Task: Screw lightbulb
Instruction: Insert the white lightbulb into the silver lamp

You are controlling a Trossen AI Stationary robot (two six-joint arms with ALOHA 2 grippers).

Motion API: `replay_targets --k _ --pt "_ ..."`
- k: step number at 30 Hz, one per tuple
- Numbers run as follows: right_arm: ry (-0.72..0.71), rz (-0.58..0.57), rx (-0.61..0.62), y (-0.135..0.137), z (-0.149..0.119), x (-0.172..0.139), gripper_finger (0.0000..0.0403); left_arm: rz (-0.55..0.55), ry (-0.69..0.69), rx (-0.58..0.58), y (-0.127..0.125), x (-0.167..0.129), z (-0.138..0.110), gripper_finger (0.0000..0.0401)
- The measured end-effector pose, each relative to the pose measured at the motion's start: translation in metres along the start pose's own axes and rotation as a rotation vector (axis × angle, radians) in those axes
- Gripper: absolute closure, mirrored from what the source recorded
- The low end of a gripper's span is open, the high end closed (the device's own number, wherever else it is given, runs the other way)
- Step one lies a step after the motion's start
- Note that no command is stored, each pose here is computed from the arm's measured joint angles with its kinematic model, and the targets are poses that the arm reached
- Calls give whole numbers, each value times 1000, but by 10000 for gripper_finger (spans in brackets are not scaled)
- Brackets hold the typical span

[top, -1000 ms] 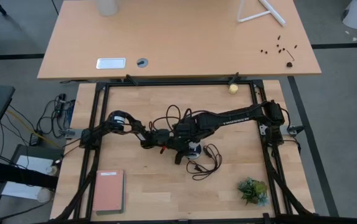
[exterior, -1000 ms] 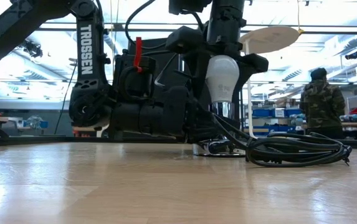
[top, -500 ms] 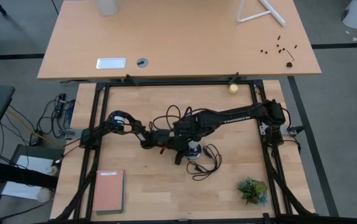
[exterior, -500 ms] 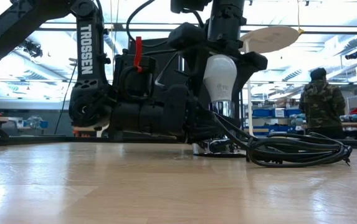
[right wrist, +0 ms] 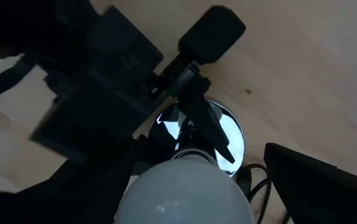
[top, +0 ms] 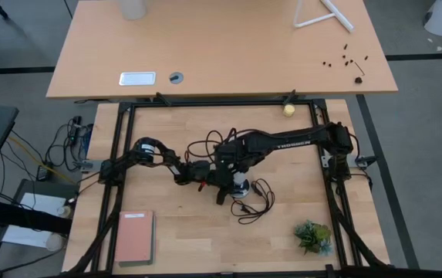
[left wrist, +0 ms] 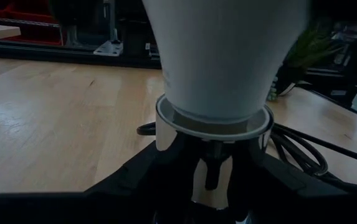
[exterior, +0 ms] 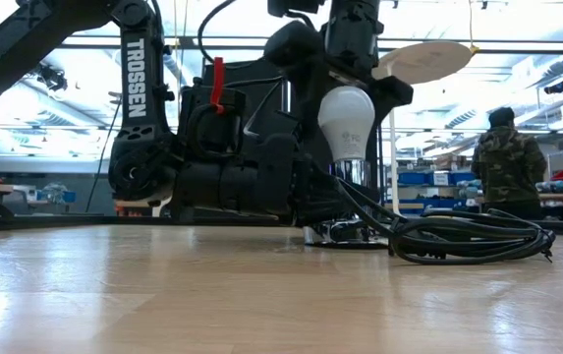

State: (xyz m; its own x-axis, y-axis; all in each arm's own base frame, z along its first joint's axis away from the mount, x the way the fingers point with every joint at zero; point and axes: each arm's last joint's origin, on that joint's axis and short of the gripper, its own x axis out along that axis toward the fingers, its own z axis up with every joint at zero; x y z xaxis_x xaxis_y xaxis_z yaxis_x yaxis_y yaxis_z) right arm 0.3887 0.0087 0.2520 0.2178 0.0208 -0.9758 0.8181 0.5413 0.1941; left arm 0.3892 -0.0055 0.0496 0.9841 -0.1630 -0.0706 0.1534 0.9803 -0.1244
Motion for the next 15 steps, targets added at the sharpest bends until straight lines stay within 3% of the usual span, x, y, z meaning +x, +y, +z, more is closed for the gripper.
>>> replay_targets --k 8,15 --pt "-33 47 -32 4 7 -19 25 8 4 0 1 1 0 213" --pt "-73 94 -155 12 11 -43 25 8 8 0 1 0 -1 213"
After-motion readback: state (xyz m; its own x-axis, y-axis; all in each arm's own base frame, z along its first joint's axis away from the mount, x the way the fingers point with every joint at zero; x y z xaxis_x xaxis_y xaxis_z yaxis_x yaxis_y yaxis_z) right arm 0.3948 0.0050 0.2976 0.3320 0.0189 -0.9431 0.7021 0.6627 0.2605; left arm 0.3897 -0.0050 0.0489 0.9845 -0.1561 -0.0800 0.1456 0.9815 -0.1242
